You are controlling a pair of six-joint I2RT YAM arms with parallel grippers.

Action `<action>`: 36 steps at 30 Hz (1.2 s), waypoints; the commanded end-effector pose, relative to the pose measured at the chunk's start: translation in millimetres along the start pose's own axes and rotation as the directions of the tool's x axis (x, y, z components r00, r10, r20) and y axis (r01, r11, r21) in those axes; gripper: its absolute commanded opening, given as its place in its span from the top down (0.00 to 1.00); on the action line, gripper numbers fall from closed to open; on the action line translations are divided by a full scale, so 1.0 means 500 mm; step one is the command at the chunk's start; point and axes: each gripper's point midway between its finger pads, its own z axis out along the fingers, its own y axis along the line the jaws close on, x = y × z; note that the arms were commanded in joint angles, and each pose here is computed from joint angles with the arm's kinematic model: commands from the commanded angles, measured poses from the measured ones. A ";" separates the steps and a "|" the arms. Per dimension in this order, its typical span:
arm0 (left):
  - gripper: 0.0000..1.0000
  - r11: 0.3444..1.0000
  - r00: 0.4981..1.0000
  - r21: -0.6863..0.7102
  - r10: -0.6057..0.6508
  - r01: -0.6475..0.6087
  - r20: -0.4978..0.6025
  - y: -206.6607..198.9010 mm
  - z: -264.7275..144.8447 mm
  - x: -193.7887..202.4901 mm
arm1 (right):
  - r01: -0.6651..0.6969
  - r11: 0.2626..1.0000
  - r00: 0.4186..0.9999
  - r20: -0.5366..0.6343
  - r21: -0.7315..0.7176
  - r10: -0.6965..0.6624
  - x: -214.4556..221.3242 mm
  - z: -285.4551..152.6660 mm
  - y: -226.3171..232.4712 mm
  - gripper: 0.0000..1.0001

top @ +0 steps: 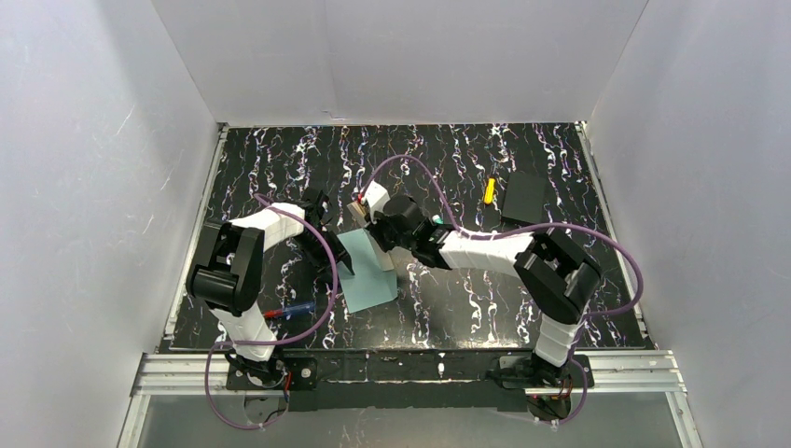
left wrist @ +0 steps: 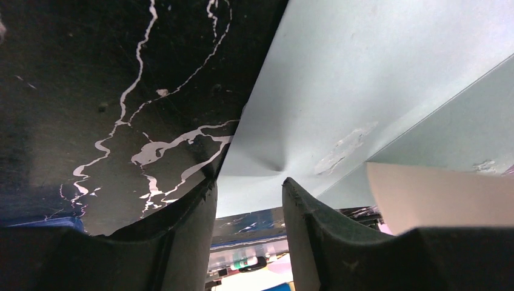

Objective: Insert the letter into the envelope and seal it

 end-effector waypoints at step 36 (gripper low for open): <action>0.64 0.999 0.998 0.000 -0.042 0.042 0.042 0.010 0.054 -0.021 | -0.375 0.918 0.912 0.127 -0.129 0.390 0.028 0.013 -0.030 0.99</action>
